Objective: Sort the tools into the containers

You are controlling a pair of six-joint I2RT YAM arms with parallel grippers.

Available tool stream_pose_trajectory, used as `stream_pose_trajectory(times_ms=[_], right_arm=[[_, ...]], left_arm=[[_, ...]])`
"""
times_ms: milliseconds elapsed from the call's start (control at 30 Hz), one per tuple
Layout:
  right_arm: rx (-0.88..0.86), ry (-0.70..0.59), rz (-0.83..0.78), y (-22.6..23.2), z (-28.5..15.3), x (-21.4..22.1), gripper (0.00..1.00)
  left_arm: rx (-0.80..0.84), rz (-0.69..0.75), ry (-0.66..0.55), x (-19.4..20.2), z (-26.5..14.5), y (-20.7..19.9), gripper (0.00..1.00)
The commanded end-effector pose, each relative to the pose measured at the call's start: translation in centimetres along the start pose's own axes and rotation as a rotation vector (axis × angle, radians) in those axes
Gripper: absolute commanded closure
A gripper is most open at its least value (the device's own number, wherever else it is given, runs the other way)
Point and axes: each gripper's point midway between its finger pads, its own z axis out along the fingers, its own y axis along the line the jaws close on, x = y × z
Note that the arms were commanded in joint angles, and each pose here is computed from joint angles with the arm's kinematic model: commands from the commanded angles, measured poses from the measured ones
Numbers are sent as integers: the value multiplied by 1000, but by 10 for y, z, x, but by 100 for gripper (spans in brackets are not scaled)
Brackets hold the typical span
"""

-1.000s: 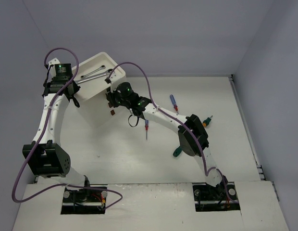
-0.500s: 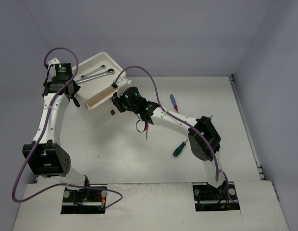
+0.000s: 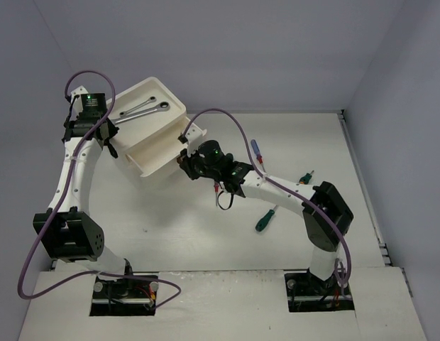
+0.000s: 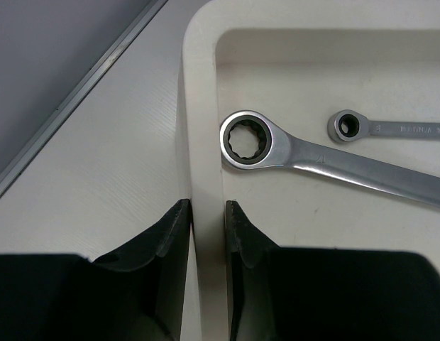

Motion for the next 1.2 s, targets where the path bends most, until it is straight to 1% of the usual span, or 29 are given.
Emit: stream_pose_trajectory(times_ms=[0, 33, 67, 100, 133, 200, 233, 300, 367, 433, 500, 600, 733, 867, 1033, 1167], right_arm=[[-8, -127, 37, 10, -23, -45, 75], [1, -130, 45, 9, -25, -46, 64], [18, -137, 59, 6, -28, -47, 55], [36, -146, 72, 3, -32, -51, 47], [51, -157, 82, 0, -37, -55, 43], [143, -154, 128, -17, -45, -52, 31], [172, -166, 147, -25, -52, -57, 27], [225, -166, 187, -36, -62, -56, 24], [338, -148, 270, -64, -79, -45, 20], [456, -125, 320, -90, -98, -30, 16], [553, -76, 377, -111, -113, -10, 14], [704, 12, 494, -142, -144, 38, 13], [813, 133, 586, -152, -177, 105, 13], [863, 225, 694, -151, -195, 156, 14], [897, 284, 792, -146, -207, 196, 18], [941, 331, 856, -142, -213, 226, 25]], left_arm=[[138, 4, 86, 14, -27, -29, 100], [138, 8, 82, 13, -28, -29, 100], [138, 11, 72, 10, -30, -29, 100], [138, 16, 60, 7, -33, -28, 100], [135, 23, 46, 3, -35, -27, 99], [132, 36, 19, -4, -40, -24, 84], [126, 48, 2, -8, -44, -21, 80], [125, 61, -23, -14, -51, -19, 69], [125, 82, -64, -25, -61, -15, 50], [126, 106, -107, -35, -75, -9, 40], [127, 131, -135, -42, -83, -7, 33], [150, 166, -203, -57, -110, 0, 26], [208, 207, -252, -63, -138, 3, 25], [301, 252, -251, -50, -164, -2, 25], [347, 324, -258, -36, -191, 1, 25], [376, 353, -273, -26, -212, 6, 25]])
